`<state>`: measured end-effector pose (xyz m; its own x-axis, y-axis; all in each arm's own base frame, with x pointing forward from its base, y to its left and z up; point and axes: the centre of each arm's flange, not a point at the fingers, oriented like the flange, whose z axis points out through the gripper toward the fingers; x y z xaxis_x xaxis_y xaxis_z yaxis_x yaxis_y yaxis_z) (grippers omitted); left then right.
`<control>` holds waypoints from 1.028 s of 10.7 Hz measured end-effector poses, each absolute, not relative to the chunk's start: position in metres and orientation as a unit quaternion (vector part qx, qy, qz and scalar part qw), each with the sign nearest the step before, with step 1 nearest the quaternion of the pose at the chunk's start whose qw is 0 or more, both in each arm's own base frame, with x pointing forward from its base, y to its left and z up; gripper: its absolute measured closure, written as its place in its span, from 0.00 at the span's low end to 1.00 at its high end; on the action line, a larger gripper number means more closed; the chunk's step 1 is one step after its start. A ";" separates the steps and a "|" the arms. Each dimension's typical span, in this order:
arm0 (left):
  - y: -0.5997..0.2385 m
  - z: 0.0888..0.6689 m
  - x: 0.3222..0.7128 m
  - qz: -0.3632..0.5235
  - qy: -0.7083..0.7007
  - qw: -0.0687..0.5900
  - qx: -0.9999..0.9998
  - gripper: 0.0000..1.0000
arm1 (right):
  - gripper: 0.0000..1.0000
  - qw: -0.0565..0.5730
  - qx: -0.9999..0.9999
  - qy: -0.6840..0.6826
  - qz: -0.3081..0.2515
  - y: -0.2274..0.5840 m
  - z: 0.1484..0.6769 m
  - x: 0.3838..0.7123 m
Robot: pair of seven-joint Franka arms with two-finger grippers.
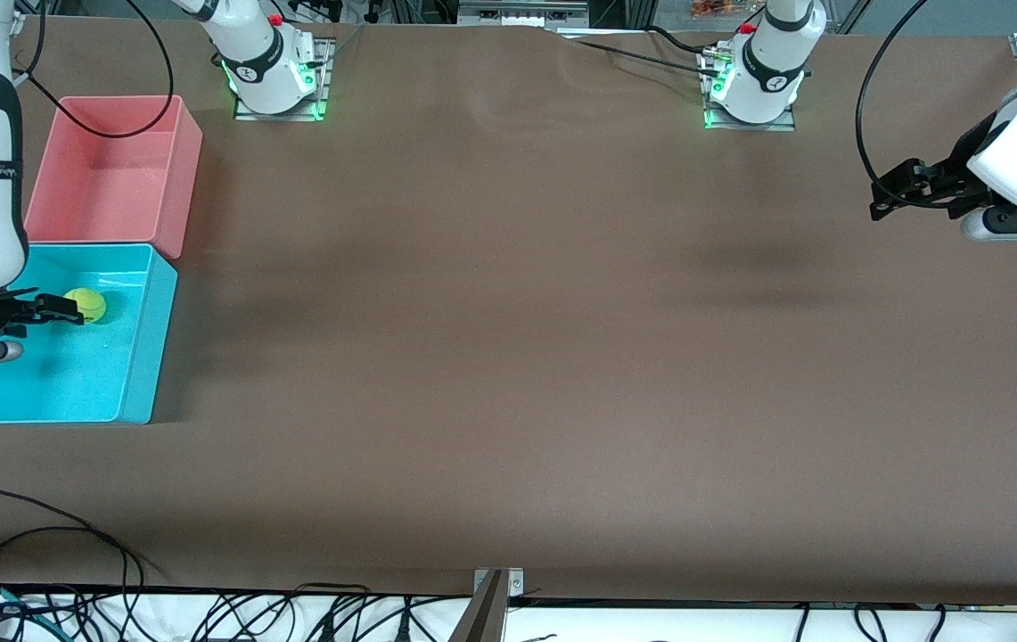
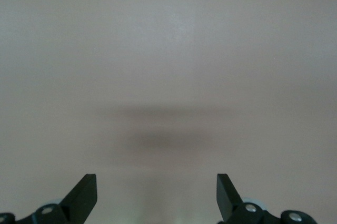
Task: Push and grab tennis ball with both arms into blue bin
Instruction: 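Lower the ball into the blue bin and open the right gripper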
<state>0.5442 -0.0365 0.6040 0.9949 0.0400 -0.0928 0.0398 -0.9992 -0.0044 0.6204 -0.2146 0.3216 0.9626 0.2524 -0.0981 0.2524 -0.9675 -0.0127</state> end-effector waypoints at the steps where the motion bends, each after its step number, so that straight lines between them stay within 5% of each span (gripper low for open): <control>1: -0.036 0.604 0.544 0.046 -0.020 0.001 -0.999 0.00 | 0.00 0.005 -0.990 -0.134 0.050 -0.201 0.341 0.632; 5: -0.036 0.604 0.544 0.046 -0.020 0.001 -0.999 0.00 | 0.00 0.017 -0.989 -0.135 0.054 -0.133 0.422 0.665; 11: -0.042 0.604 0.544 0.047 -0.015 0.002 -0.999 0.00 | 0.00 0.031 -0.992 -0.120 0.034 -0.082 0.509 0.659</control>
<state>0.5439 -0.0422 0.6042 0.9951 0.0297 -0.0943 0.0294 -0.9996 -0.0045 0.6593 -0.0820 0.5087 0.9689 0.2401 -0.0592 0.2359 -0.9693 -0.0694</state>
